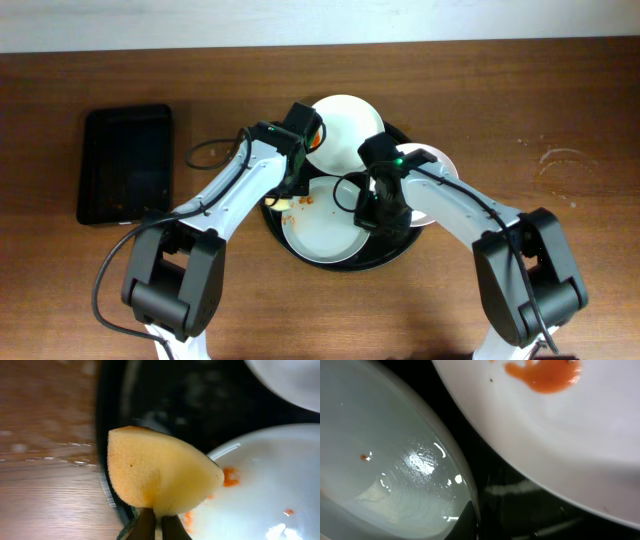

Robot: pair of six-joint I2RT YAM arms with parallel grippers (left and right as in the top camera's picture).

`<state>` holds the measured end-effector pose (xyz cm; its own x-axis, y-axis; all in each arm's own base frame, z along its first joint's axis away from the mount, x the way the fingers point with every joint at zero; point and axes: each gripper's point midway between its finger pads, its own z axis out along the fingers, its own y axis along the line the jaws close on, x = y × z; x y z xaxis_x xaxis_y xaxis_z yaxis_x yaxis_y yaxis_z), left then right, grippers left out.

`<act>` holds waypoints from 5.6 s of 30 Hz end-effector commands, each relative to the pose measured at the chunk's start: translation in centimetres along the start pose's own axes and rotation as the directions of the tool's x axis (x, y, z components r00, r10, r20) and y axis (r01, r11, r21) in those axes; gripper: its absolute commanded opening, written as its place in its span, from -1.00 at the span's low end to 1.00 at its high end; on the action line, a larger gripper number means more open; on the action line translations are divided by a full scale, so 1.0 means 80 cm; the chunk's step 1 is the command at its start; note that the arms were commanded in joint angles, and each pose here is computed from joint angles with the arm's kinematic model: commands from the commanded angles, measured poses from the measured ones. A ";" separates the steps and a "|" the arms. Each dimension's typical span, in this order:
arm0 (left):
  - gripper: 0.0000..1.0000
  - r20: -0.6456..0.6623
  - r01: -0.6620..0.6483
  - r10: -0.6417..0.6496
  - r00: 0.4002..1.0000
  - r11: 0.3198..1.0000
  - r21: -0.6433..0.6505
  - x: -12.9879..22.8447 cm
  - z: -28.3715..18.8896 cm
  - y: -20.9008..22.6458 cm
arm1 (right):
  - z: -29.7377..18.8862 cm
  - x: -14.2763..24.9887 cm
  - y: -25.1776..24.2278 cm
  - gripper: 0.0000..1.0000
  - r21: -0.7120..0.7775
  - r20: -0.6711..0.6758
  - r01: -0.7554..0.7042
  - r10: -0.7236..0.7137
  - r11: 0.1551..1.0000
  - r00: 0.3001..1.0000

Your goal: Clean dirty plates on tray and stack at the side

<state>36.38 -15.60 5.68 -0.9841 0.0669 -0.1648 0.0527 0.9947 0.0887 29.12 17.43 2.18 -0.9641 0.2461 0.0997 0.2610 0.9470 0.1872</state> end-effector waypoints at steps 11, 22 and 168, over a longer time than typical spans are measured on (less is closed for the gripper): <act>-1.00 -0.105 -0.033 0.096 0.990 0.871 0.490 0.027 -0.014 -0.107 | -0.057 -0.031 -0.001 -0.92 0.112 0.121 0.091 -0.105 0.989 0.987; -1.00 -0.059 -0.035 0.066 0.996 0.906 0.423 0.034 0.039 -0.093 | -0.059 -0.023 -0.005 -0.92 0.130 0.093 0.109 -0.122 0.985 0.988; -1.00 -0.078 0.033 -0.003 0.997 0.920 0.391 0.019 0.025 -0.085 | -0.083 -0.024 -0.015 -0.92 0.206 0.163 0.113 -0.148 0.972 0.975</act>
<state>34.29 -24.00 3.06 -0.9912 0.0969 -0.0900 0.1222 0.9309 -0.3442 30.48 14.00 6.84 -0.9893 0.1376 -0.0483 0.1393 0.9897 -0.0342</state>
